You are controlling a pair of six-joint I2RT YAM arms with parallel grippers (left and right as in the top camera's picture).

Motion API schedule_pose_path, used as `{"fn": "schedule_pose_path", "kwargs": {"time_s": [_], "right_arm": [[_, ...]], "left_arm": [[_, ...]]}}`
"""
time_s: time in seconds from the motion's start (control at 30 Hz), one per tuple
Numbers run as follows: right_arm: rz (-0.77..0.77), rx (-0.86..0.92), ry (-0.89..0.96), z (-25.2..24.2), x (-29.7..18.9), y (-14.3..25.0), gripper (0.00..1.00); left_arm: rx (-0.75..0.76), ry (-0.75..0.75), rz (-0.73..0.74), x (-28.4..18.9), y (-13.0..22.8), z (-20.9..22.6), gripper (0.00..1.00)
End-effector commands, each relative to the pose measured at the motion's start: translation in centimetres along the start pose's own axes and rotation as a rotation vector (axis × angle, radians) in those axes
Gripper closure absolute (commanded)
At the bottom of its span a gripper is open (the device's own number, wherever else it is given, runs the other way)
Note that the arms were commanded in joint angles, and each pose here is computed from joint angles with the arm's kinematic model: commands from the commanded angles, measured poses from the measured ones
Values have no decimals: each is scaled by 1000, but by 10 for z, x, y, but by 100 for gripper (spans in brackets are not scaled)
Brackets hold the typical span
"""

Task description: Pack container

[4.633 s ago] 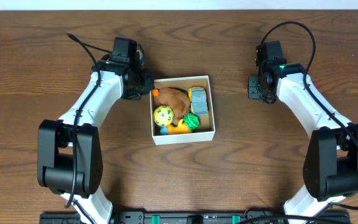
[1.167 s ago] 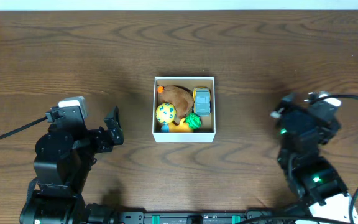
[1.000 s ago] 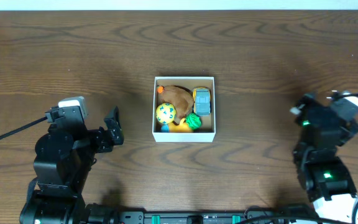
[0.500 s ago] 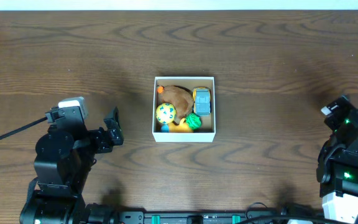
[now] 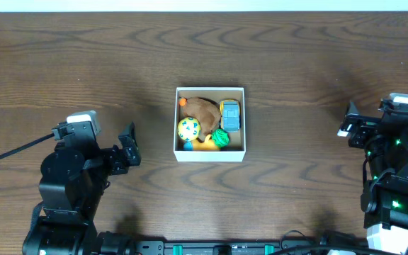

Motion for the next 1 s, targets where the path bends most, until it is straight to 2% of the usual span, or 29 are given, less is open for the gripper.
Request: {"fn": "schedule_pose_path", "kwargs": {"time_s": [0.0, 0.2, 0.5, 0.97], "right_arm": [[1, -40, -40, 6, -5, 1, 1], [-36, 31, -3, 2, -26, -3, 1], [-41, 31, 14, 2, -55, 4, 1], [257, 66, 53, -6, -63, 74, 1]], "left_arm": [[10, -11, 8, 0, 2, 2, 2], [12, -13, 48, 0, 11, 2, 2], [12, -14, 58, 0, 14, 2, 2], [12, -14, 58, 0, 14, 2, 2]]}}
Point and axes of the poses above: each gripper's point midway between its finger pads, its own x axis out along the fingers, its own z axis along the line the jaws close on, y = z × x, the point moved 1 cm from there along -x, back along the fingers, and after that the axes turned 11 degrees about x, right-handed, at the moved point
